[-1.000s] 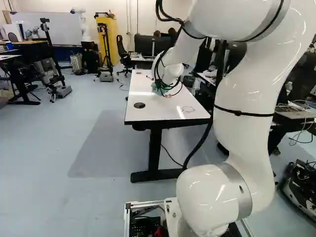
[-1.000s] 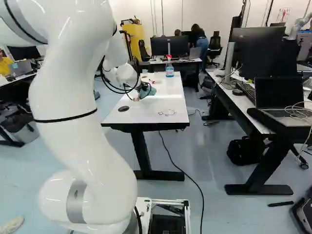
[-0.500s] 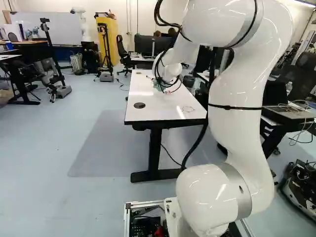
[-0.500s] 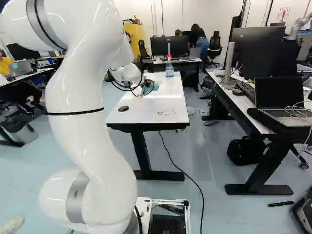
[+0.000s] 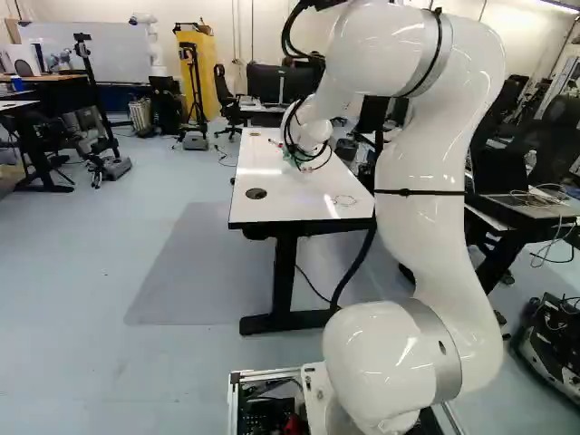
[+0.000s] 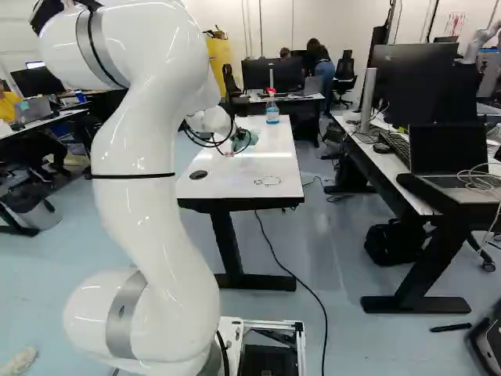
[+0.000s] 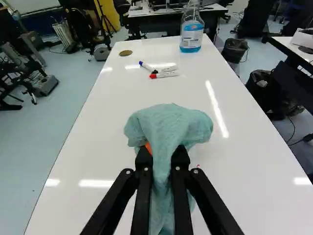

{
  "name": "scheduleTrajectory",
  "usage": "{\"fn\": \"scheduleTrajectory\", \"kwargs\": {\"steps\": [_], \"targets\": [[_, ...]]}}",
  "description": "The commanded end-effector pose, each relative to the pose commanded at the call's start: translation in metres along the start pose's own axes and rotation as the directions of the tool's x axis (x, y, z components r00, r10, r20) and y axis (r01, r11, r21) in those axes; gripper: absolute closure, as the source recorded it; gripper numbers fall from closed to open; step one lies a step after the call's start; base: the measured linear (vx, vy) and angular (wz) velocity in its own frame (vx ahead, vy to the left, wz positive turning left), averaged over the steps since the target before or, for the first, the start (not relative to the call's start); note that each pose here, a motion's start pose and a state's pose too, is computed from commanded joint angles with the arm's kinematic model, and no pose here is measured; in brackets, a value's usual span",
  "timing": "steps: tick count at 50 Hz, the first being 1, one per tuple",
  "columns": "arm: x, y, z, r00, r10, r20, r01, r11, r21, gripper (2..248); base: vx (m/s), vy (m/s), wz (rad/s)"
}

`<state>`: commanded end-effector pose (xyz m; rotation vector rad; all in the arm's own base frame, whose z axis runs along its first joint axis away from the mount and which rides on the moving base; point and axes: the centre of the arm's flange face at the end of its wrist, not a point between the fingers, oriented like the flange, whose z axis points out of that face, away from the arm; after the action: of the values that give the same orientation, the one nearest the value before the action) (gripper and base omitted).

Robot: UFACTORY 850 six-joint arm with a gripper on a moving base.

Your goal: Clean the table with the green towel

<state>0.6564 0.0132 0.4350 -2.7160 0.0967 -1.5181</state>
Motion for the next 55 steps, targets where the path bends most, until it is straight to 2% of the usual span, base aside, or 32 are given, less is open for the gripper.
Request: {"fn": "scheduleTrajectory", "kwargs": {"steps": [40,55], "targets": [[-0.038,0.005,0.033,0.998,0.001,0.070,0.000,1.000,-0.009,205,0.000,0.000,0.000],[-0.038,0.005,0.033,0.997,0.001,0.071,0.000,1.000,-0.009,205,0.000,0.000,0.000]]}}
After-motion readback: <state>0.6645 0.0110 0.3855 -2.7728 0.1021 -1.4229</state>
